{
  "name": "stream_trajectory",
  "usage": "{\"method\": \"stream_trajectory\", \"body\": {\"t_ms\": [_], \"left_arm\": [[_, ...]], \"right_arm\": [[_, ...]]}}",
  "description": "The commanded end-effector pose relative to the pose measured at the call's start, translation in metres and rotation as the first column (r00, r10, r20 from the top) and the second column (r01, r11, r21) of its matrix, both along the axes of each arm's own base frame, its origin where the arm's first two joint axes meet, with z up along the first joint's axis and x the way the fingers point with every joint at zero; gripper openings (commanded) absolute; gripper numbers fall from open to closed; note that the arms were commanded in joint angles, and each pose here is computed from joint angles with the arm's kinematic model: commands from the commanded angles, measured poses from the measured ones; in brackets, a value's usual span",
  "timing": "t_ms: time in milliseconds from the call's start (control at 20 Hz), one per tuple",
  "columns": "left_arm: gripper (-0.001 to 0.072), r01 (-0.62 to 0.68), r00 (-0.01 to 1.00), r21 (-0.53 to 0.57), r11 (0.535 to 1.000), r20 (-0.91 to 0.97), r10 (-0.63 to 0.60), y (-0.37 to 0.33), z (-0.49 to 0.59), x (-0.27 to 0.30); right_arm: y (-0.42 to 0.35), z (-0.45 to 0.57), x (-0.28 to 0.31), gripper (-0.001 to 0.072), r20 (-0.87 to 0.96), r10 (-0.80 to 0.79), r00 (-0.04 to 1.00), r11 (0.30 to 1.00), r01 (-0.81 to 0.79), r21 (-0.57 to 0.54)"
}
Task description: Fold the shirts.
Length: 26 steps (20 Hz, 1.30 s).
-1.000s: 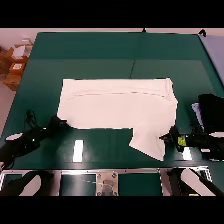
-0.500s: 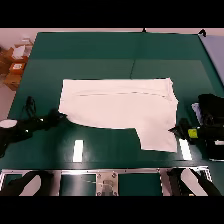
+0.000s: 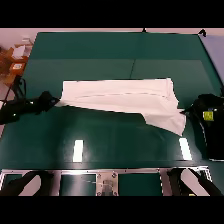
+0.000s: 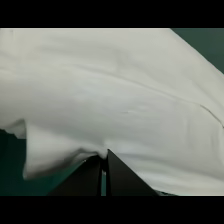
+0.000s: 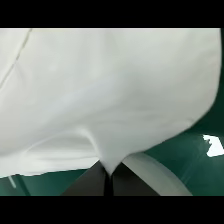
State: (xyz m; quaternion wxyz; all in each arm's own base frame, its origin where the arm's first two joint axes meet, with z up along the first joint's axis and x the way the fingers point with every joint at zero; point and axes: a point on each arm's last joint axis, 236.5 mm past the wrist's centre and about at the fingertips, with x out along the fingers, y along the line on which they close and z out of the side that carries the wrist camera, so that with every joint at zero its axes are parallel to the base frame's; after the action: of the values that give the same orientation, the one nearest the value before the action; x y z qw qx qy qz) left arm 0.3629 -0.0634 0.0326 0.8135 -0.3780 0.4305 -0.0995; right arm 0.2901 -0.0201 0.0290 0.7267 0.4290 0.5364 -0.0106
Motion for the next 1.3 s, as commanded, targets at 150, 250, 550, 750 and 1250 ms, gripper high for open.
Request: {"method": "stream_trajectory", "body": {"t_ms": [150, 250, 550, 750, 1250], "left_arm": [[0.0021, 0.037, 0.999, -0.021, 0.999, -0.010, -0.037, -0.010, -0.004, 0.075], [0.0022, 0.052, 0.999, -0.008, 0.999, 0.003, -0.052, -0.021, -0.012, 0.112], [0.0022, 0.012, 1.000, -0.035, 0.999, -0.028, -0.013, -0.016, -0.052, 0.189], [0.0471, 0.004, 0.999, -0.039, 0.999, -0.049, -0.006, -0.029, -0.085, 0.207], [0.0712, 0.176, 0.984, -0.128, 0.976, 0.025, -0.174, -0.001, 0.013, 0.203]], "right_arm": [[0.009, 0.011, 0.119, 0.0018, 0.090, 0.077, 0.993, 0.997, -0.078, 0.009], [0.003, 0.000, 0.151, 0.0018, 0.072, 0.072, 0.995, 0.997, -0.074, 0.025], [-0.019, -0.063, 0.217, 0.0019, 0.013, 0.064, 0.998, 0.996, -0.064, 0.055], [-0.019, -0.095, 0.243, 0.0134, 0.034, 0.040, 0.999, 0.997, -0.042, 0.067], [-0.119, -0.083, 0.194, 0.0607, 0.025, 0.192, 0.981, 0.981, -0.191, -0.020]]}}
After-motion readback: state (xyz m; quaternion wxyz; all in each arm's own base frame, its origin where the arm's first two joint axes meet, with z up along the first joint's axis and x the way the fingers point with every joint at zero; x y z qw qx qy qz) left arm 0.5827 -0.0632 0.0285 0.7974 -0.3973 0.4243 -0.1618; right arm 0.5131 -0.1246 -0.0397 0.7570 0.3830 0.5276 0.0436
